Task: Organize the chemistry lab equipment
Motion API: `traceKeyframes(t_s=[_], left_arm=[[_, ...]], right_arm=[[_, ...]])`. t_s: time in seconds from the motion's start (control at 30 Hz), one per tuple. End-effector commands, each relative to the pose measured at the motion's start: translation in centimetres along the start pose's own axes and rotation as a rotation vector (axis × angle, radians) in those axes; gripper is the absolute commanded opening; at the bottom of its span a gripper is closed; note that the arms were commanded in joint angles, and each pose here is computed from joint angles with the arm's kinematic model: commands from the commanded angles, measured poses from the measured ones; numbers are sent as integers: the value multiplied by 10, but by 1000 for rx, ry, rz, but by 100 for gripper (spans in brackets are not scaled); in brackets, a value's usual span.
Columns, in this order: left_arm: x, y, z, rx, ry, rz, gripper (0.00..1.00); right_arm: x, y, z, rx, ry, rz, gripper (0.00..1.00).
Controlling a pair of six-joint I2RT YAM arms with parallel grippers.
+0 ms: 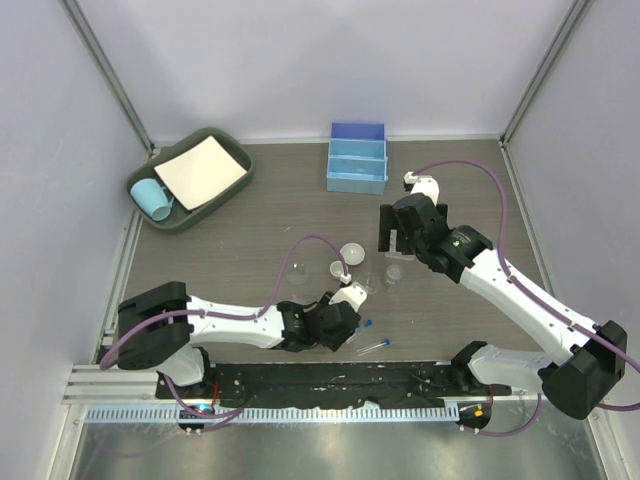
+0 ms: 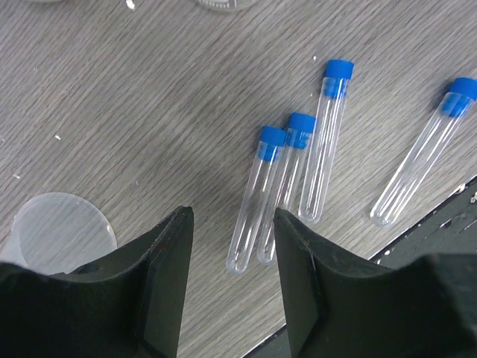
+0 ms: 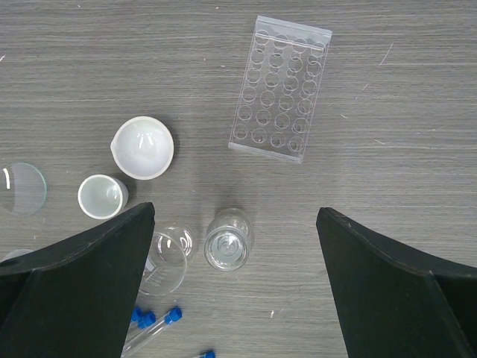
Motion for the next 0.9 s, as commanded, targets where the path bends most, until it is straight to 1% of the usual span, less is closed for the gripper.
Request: traceKeyframes(t_s=[0.0,0.23,0.43,0.6,0.63,0.67,0.73,0.8,0.87], left_arm=[[8,4,-2,8,-12,-6,51],[18,15,-5,6,-11,21,48],[20,19,-4,1,-12,25,47],[19,20,-4,-2,-8,27,42],[20,20,-5,-4,-7,28,38],[20,21,-6,-5,-3,31,35],[20,21,-5,-6,-3,31,31],[19,20,-5,-9,-2,28,29],[18,20,-5,-9,-3,27,24]], right_arm=[[2,-4,7,17,-18,-24,96],[4,0,8,3,-18,-14,96],[7,3,9,-2,-16,-8,96],[7,3,11,-3,-23,-6,96],[7,3,11,-3,-25,-6,96],[7,3,12,-3,-26,-5,96],[7,3,12,-5,-25,-5,96],[7,2,14,-5,-29,-6,96],[7,2,14,-6,-28,-6,96]])
Point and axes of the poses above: each gripper's point midway between its finger pads, its own x axis out along the fingers, its own z axis along the line the jaws close on, y = z × x, the point moved 3 cm from there along -x, back along the fingers, and after that the axes turned 10 degrees about x, right-handed, at the moved point
